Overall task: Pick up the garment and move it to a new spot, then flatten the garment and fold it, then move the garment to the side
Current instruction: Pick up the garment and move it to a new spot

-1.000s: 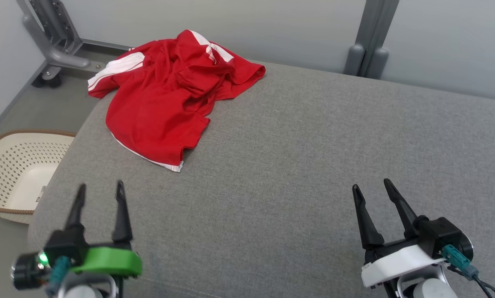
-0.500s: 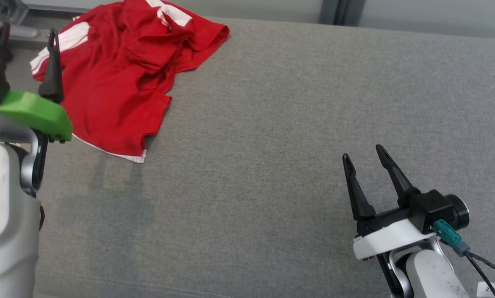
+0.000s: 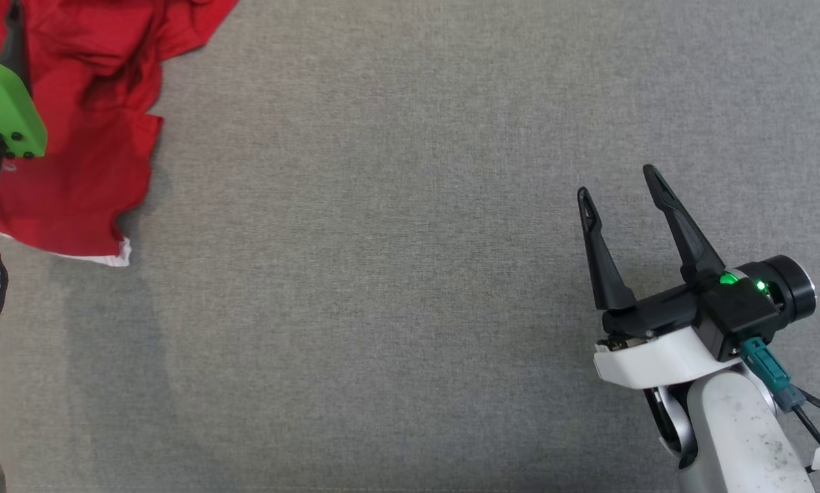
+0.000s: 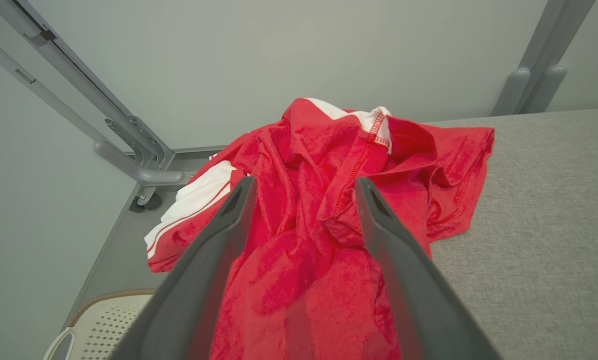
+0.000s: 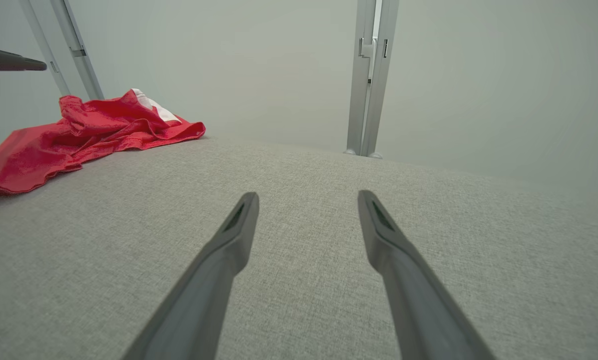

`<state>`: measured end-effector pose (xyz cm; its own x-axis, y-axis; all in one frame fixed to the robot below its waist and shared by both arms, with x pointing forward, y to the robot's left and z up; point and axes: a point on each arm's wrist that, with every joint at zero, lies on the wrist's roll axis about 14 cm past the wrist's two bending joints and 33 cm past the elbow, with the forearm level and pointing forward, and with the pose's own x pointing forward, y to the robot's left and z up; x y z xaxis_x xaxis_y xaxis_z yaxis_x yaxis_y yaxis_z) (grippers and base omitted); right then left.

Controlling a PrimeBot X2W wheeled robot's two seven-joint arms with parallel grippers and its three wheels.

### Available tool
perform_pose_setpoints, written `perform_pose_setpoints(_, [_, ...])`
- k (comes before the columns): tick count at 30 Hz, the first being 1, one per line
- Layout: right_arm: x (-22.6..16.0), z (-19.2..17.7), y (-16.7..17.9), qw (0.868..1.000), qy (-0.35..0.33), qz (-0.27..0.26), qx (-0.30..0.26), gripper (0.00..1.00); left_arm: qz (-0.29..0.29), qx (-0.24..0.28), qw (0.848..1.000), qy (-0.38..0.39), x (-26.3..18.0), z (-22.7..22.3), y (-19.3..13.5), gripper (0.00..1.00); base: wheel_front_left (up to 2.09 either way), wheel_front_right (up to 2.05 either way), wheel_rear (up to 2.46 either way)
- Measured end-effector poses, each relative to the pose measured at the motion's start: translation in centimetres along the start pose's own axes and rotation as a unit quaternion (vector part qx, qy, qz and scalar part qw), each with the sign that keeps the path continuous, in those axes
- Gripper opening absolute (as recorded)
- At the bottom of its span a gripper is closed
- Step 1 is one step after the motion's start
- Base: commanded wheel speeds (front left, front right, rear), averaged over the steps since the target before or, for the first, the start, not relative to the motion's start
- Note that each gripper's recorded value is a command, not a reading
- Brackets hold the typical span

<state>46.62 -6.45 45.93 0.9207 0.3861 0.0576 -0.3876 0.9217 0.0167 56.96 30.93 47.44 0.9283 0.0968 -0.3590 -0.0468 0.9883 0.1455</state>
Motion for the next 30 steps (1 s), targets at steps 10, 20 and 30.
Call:
perform_pose_setpoints(10, [-0.5, -2.5, -2.0, 0.999, 0.024, -0.023, -0.01, 1.0, -0.025, -0.019, 0.995, 0.095, 5.0, -7.5, -2.9, 1.0, 0.0, 0.0, 0.0])
perform_pose_setpoints(20, [-1.2, -1.8, -3.2, 0.999, 0.021, -0.043, -0.008, 1.0, -0.031, -0.011, 0.997, 0.075, 5.9, -6.3, -3.8, 0.0, 0.0, 0.0, 0.0])
perform_pose_setpoints(30, [-2.5, 2.0, -2.3, 0.999, -0.012, -0.043, 0.008, 1.0, -0.028, 0.018, 0.999, -0.025, 2.4, 3.2, -2.2, 0.0, 0.0, 0.0, 0.0])
